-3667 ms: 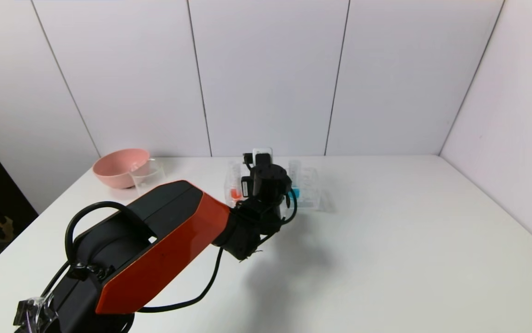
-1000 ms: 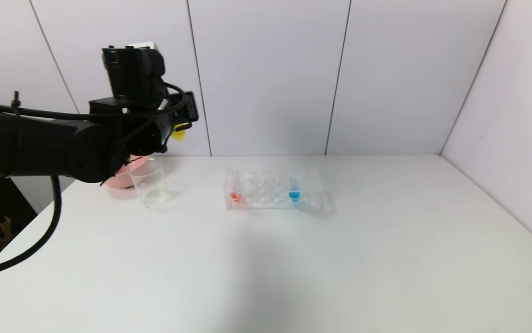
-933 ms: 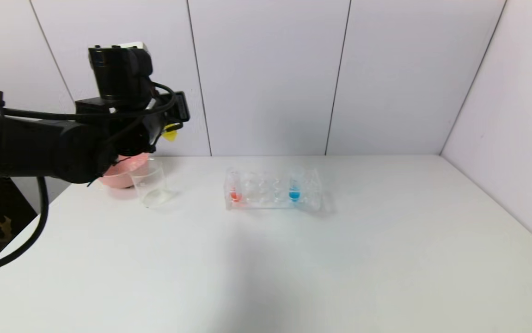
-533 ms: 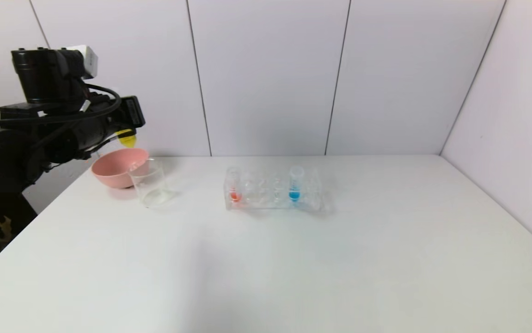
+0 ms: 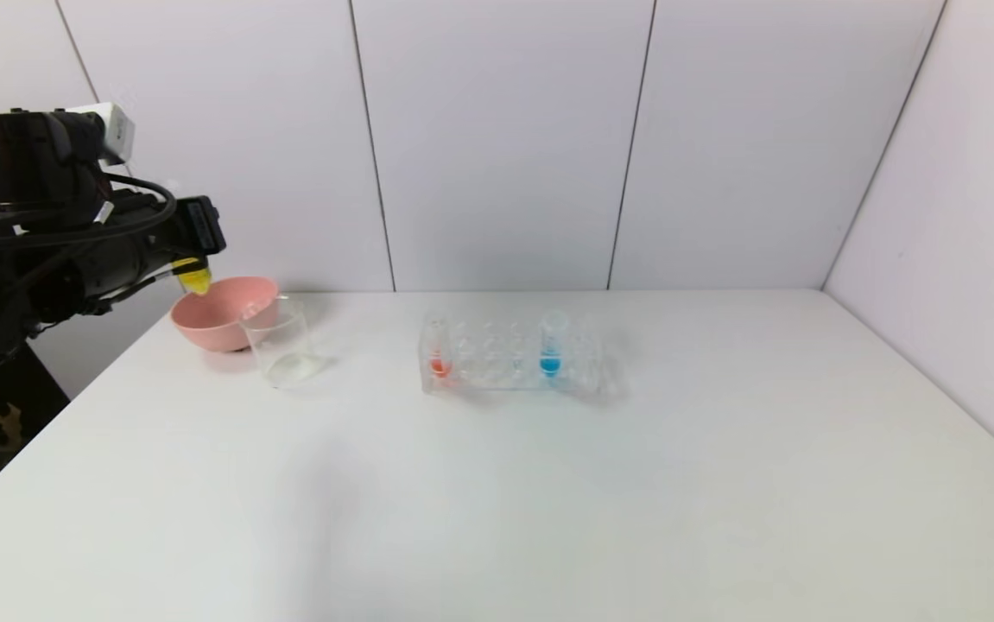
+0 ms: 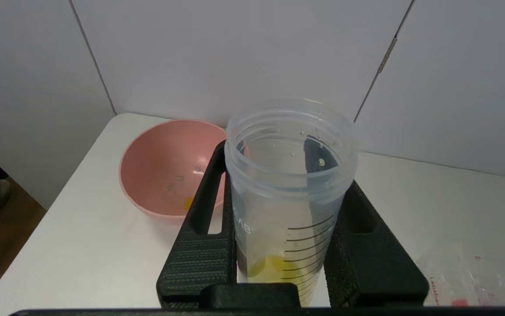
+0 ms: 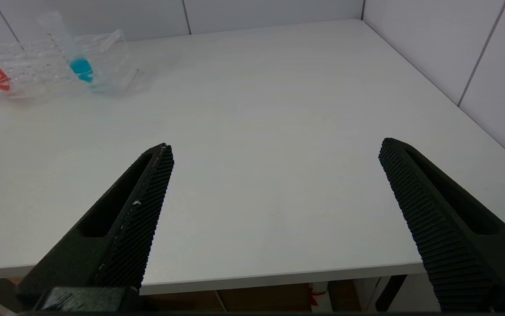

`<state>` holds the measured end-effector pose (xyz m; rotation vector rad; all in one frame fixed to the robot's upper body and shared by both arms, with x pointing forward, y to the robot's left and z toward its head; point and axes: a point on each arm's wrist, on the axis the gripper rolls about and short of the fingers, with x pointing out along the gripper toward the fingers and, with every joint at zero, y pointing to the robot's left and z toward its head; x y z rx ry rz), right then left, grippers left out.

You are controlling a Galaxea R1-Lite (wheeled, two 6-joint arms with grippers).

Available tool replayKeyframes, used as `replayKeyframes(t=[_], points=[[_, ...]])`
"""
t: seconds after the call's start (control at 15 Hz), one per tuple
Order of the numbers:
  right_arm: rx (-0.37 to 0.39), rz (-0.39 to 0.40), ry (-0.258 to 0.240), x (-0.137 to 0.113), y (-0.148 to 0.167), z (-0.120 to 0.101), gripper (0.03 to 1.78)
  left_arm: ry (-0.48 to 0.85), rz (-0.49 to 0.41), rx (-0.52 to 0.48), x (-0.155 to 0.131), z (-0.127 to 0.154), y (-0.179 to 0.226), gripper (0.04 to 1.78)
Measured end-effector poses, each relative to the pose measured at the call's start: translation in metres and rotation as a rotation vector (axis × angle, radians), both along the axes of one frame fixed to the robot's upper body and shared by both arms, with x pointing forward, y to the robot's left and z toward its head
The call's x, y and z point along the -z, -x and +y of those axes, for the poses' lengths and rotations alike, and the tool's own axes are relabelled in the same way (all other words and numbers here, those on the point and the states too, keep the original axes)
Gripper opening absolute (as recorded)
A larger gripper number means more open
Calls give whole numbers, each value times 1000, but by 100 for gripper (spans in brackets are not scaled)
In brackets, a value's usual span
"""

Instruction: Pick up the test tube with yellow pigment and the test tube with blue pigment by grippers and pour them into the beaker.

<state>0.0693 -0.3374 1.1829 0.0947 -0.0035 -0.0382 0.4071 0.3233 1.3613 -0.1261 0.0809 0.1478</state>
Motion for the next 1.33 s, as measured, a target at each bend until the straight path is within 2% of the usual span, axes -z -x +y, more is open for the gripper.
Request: replayKeyframes(t=[0.33, 0.53, 0.87, 1.13, 1.33], points=[[0, 0, 0, 0, 0, 0, 171, -40, 39, 7, 10, 22, 1, 54], [0, 0, 0, 0, 0, 0, 171, -48, 10, -3, 12, 31, -6, 54], [0, 0, 0, 0, 0, 0, 171, -104, -18, 125, 14, 56, -16, 54], [0, 0, 0, 0, 0, 0, 171, -138, -7, 133, 15, 63, -23, 54], [0, 0, 0, 0, 0, 0, 171, -145, 27, 177, 21, 64, -26, 54]])
